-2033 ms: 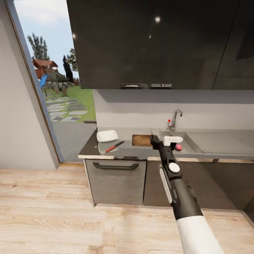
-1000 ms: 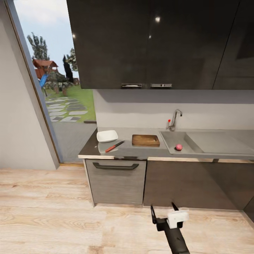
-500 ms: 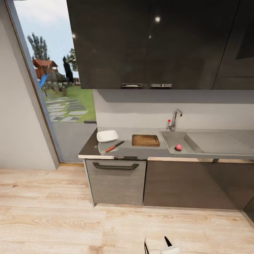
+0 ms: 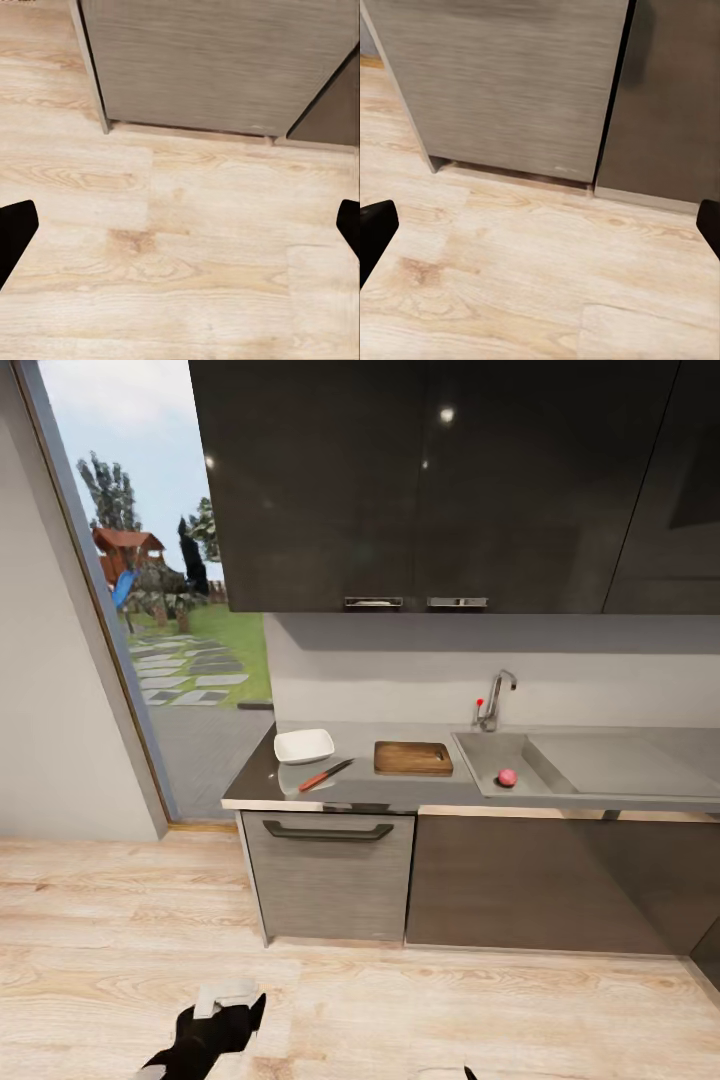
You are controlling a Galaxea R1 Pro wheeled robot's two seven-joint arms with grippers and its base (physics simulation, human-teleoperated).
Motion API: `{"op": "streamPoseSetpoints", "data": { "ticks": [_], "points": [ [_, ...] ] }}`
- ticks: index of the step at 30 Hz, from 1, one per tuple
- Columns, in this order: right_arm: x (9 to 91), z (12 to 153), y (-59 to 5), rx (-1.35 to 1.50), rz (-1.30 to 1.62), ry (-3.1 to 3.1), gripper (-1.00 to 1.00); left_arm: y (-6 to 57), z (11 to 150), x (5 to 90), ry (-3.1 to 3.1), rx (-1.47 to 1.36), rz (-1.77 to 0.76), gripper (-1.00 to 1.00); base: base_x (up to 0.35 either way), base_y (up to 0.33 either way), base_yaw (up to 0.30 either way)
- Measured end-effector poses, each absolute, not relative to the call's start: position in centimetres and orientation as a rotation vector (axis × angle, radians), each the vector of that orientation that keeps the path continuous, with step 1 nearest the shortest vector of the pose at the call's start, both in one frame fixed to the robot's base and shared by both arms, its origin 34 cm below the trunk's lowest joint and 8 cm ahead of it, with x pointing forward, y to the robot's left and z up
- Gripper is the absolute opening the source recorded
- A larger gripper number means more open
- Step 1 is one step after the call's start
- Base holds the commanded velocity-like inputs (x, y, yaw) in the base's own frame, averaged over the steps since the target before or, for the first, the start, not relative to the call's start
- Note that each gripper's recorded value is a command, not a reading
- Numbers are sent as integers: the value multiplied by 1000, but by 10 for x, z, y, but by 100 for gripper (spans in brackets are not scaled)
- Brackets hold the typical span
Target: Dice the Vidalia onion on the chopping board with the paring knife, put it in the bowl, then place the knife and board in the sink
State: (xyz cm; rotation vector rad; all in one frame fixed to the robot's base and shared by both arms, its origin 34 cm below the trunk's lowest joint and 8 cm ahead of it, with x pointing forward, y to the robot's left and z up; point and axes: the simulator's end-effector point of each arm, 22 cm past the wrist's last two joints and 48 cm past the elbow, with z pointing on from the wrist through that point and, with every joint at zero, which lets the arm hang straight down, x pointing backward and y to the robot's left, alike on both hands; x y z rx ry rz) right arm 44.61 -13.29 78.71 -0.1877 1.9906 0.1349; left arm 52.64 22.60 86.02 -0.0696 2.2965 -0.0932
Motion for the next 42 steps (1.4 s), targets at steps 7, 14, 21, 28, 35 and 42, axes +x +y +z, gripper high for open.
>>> {"op": "streamPoseSetpoints", "data": {
  "ticks": [7,14,21,28,35,42],
  "points": [
    [446,787,-134,-182,132,1993,100,217,922,609,2259,-56,-120,100,0,0,0],
    [446,786,-134,-181,131,1996,100,218,950,638,2285,-44,-112,100,0,0,0],
    [443,783,-133,-181,133,2004,100,226,946,639,2303,-39,-93,100,-7,-13,0],
    [443,782,-133,-182,133,2006,100,227,935,635,2330,-38,-89,100,-108,-208,0],
    [441,780,-133,-182,134,2012,100,226,924,631,2356,-38,-89,100,-126,-270,0],
    [441,780,-133,-182,134,2012,100,226,919,630,2368,-38,-89,100,-99,-285,0]
  ]
}}
